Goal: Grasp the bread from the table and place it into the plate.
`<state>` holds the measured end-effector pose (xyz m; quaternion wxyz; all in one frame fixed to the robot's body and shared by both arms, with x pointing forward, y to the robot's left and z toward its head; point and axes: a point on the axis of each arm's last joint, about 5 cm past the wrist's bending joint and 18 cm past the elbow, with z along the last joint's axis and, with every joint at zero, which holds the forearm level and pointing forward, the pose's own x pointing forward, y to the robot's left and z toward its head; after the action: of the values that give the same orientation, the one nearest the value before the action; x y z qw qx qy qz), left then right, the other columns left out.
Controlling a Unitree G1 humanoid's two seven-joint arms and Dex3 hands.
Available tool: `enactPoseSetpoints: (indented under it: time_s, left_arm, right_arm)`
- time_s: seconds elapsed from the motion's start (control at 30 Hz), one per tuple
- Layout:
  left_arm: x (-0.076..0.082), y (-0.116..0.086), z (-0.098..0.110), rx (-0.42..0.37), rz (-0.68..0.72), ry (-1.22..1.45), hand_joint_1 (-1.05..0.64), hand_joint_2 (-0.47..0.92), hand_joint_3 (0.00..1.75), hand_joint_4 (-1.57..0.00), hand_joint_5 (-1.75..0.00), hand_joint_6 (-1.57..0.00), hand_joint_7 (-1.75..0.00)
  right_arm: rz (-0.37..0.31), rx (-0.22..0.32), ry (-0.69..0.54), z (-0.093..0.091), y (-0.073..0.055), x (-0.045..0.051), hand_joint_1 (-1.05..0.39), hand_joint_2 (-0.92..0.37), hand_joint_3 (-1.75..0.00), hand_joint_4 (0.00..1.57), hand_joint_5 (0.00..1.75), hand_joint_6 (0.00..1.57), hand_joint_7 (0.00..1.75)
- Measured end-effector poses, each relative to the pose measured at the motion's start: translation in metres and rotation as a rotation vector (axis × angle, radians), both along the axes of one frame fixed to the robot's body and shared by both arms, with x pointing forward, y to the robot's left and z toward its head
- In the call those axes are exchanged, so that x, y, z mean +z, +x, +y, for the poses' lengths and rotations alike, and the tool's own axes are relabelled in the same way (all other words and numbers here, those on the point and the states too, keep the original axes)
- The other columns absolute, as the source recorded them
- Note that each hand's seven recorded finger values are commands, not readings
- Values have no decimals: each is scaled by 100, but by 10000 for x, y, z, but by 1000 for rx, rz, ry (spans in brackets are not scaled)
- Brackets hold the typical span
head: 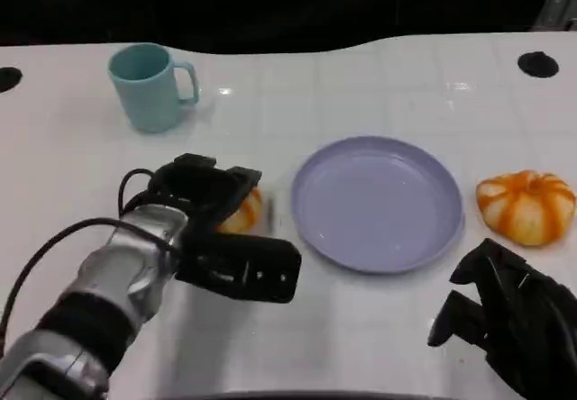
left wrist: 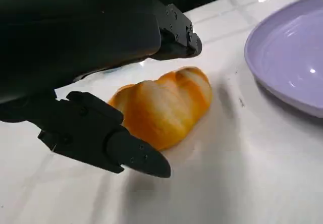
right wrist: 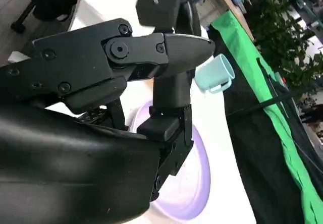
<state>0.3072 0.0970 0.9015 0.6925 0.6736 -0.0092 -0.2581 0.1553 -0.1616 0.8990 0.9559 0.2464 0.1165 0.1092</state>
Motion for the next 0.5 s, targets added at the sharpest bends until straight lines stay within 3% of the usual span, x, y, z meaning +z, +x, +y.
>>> enactPoseSetpoints:
  time_s: [0.33,0.43,0.5]
  left_arm:
    - [-56,90,-114,25,46,-5,-30,79,2,-5,-8,-17,-2]
    - [-65,102,-100,47,76,-26,-27,82,2,-16,-11,-25,-4]
    - [-60,113,-90,61,86,-36,-23,85,1,-33,-11,-35,-3]
  right_arm:
    - [-3,10,-4,-10,-3,-2,-48,-92,-31,71,175,58,160]
    - [-2,11,-5,-13,-7,-4,-48,-92,-31,71,175,58,160]
    - [0,10,-6,-15,-13,-9,-49,-92,-30,70,175,58,160]
